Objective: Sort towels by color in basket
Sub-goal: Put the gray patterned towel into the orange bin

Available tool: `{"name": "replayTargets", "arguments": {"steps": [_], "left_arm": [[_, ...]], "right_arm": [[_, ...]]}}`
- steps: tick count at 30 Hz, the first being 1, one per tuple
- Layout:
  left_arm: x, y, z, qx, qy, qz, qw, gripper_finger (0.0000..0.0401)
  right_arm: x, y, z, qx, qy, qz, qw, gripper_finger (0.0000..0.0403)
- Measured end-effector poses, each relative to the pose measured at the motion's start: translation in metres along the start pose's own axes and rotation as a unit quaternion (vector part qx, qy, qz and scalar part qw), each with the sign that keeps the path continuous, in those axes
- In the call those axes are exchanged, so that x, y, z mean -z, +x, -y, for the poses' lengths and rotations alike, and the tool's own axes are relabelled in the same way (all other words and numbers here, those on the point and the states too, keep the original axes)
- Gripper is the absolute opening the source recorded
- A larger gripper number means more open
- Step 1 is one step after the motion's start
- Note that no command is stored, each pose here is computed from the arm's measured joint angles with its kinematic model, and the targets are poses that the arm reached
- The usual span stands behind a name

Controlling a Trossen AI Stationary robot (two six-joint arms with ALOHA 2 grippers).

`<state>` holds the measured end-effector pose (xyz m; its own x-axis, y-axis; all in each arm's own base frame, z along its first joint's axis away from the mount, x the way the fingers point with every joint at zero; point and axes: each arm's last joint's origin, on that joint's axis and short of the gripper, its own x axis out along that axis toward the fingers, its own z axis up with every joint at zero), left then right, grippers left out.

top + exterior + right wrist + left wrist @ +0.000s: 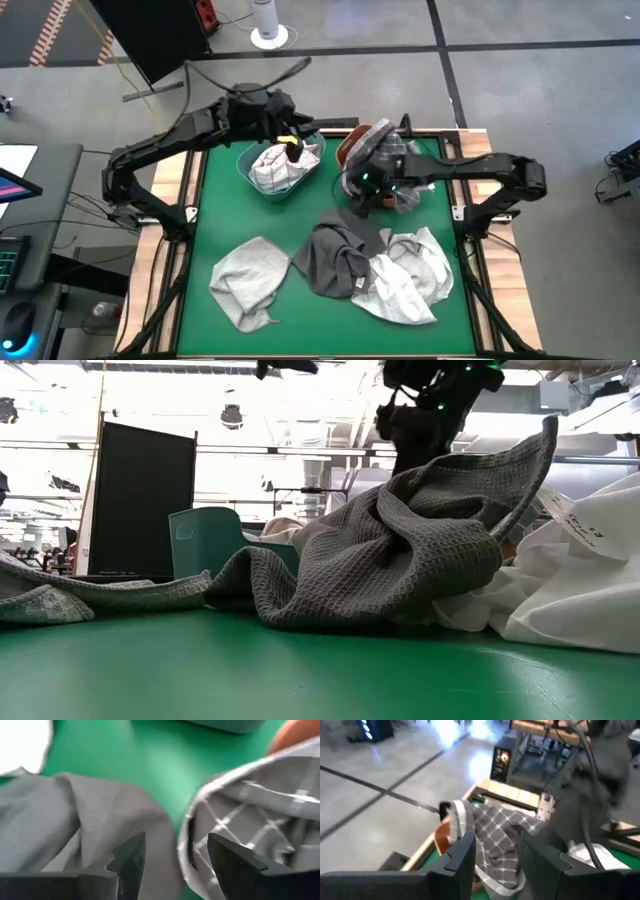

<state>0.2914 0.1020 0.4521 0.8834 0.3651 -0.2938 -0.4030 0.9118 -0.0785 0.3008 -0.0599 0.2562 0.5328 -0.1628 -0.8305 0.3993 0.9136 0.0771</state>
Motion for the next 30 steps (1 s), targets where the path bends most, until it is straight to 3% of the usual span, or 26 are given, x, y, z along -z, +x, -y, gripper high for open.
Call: {"name": "replayTargets", "arguments": {"steps": [8, 11, 16, 19, 27, 30], "left_arm": [[-0.015, -0.037, -0.01, -0.04, 0.007, 0.049, 0.998, 0.0139], [-0.019, -0.05, -0.01, -0.043, 0.005, 0.063, 0.997, 0.0139], [-0.021, -0.067, -0.011, -0.047, 0.004, 0.07, 0.996, 0.0139], [-0.019, -0.07, -0.011, -0.05, -0.001, 0.062, 0.997, 0.0139], [-0.017, -0.072, -0.011, -0.049, -0.003, 0.048, 0.998, 0.0139], [-0.016, -0.072, -0.011, -0.049, -0.004, 0.047, 0.998, 0.0139]], "right_arm": [[0.001, 0.054, -0.006, 0.034, 0.0, -0.024, 0.999, 0.0223], [0.004, 0.068, -0.002, 0.047, 0.003, -0.043, 0.998, 0.0179], [0.004, 0.07, 0.0, 0.048, -0.009, -0.042, 0.998, 0.0059], [0.001, 0.058, 0.0, 0.045, -0.023, -0.029, 0.998, 0.0017], [-0.015, -0.025, 0.022, 0.041, 0.019, 0.092, 0.995, 0.0016], [-0.014, -0.063, 0.038, 0.076, 0.043, 0.143, 0.986, 0.0016]]}}
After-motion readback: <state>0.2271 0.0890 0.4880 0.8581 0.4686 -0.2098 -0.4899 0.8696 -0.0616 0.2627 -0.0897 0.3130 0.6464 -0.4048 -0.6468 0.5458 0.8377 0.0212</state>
